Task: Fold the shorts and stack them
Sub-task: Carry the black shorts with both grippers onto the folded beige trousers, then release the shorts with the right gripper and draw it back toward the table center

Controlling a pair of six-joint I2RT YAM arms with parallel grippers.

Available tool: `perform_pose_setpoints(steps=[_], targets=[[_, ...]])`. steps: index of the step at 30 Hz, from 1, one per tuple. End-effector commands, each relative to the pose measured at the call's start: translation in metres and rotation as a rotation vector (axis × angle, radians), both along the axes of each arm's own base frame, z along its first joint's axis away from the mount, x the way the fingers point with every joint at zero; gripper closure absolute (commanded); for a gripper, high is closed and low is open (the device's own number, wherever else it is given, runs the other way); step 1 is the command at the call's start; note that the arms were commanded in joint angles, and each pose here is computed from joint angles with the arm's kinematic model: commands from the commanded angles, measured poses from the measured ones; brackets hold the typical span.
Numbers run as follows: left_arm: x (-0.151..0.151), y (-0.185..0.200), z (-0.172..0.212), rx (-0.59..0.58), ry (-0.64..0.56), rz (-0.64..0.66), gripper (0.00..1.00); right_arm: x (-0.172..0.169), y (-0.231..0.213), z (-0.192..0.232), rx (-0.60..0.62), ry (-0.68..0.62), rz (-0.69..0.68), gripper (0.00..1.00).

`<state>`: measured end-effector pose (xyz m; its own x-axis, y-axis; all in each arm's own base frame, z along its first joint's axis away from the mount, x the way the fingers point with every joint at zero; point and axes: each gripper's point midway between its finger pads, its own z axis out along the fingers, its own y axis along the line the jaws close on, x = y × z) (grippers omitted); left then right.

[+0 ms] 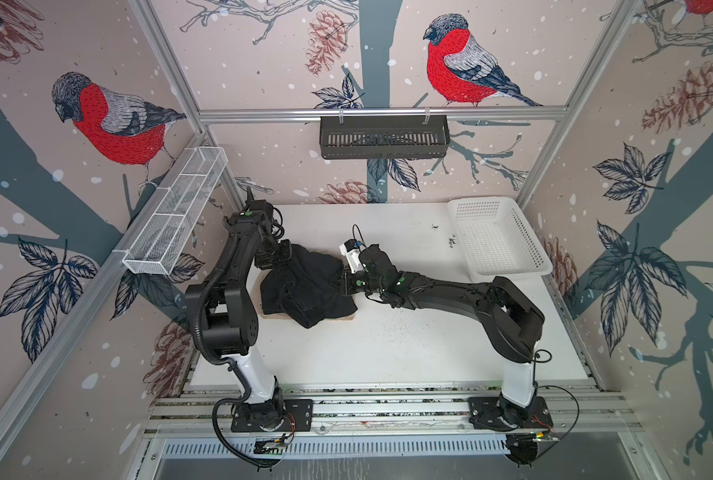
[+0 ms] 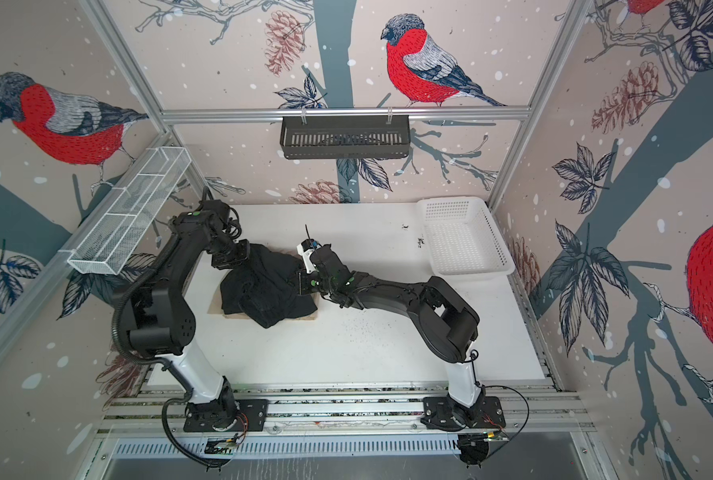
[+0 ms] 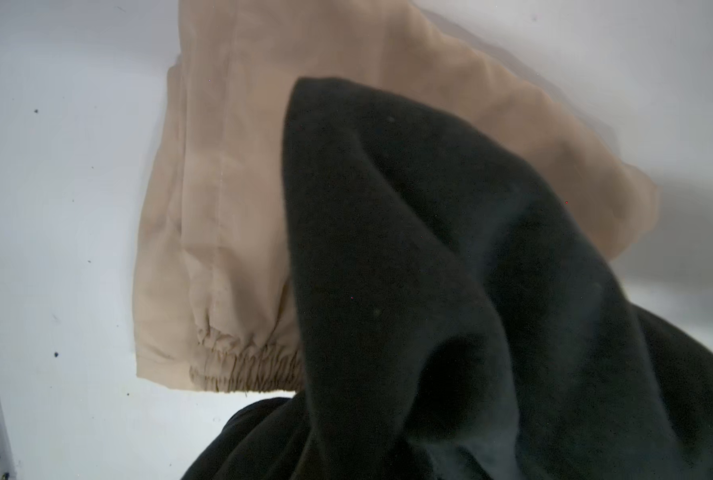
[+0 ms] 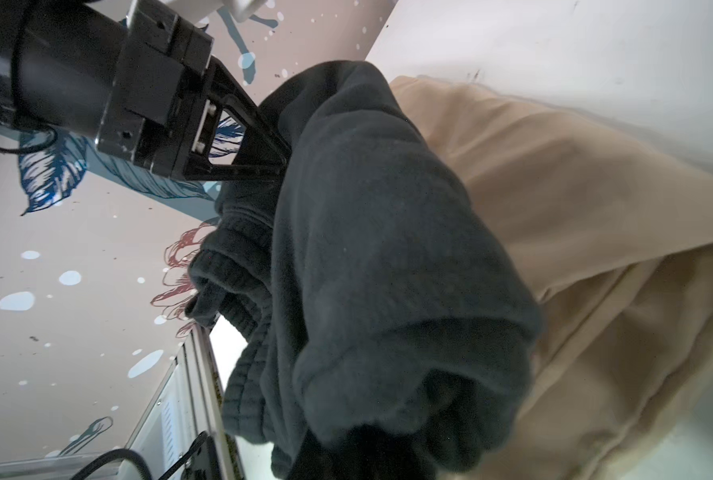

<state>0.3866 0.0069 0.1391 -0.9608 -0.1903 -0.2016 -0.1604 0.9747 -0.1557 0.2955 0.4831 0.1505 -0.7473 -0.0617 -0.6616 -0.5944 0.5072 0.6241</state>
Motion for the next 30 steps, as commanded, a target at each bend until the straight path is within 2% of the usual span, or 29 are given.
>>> perform_pose_setpoints(steps=[1,4,5,6,7,8,10,11,13,16,18,21,26,30], targets=[[0.042,0.022,0.002,0.081,-0.15,0.061,1.0,0.01,0.005,0.001,0.03,-0.099,-0.014,0.99],[0.053,0.031,-0.007,0.12,-0.167,0.07,1.0,0.017,0.004,-0.014,0.025,-0.102,-0.035,0.99],[0.057,0.034,-0.011,0.135,-0.17,0.067,0.94,0.019,0.002,-0.021,0.021,-0.1,-0.046,0.99],[0.061,0.036,-0.016,0.145,-0.173,0.07,0.82,0.021,0.001,-0.028,0.015,-0.098,-0.054,0.99],[0.063,0.037,-0.022,0.146,-0.17,0.066,0.64,0.024,0.001,-0.036,0.005,-0.089,-0.059,0.99],[0.064,0.037,-0.028,0.148,-0.163,0.063,0.48,0.027,-0.001,-0.045,-0.005,-0.078,-0.06,0.94],[0.067,0.039,-0.031,0.151,-0.162,0.068,0.31,0.03,-0.002,-0.055,-0.016,-0.062,-0.059,0.79],[0.068,0.041,-0.028,0.162,-0.172,0.072,0.24,0.031,-0.003,-0.057,-0.018,-0.058,-0.056,0.76],[0.071,0.045,-0.014,0.186,-0.201,0.085,0.2,0.034,-0.007,-0.059,-0.024,-0.059,-0.067,0.66],[0.072,0.05,0.017,0.215,-0.253,0.102,0.08,0.038,-0.01,-0.05,-0.023,-0.083,-0.079,0.38],[0.068,0.049,0.039,0.209,-0.279,0.117,0.06,0.042,-0.011,-0.043,-0.036,-0.108,-0.08,0.26],[0.059,0.025,0.071,0.088,-0.359,0.096,0.03,0.048,-0.015,-0.031,-0.08,-0.154,-0.09,0.17],[0.037,-0.049,0.1,-0.174,-0.579,-0.041,0.09,0.049,-0.036,-0.003,-0.091,-0.22,-0.114,0.15],[0.028,-0.076,0.099,-0.296,-0.695,-0.049,0.17,0.035,-0.049,0.014,-0.037,-0.222,-0.072,0.15]])
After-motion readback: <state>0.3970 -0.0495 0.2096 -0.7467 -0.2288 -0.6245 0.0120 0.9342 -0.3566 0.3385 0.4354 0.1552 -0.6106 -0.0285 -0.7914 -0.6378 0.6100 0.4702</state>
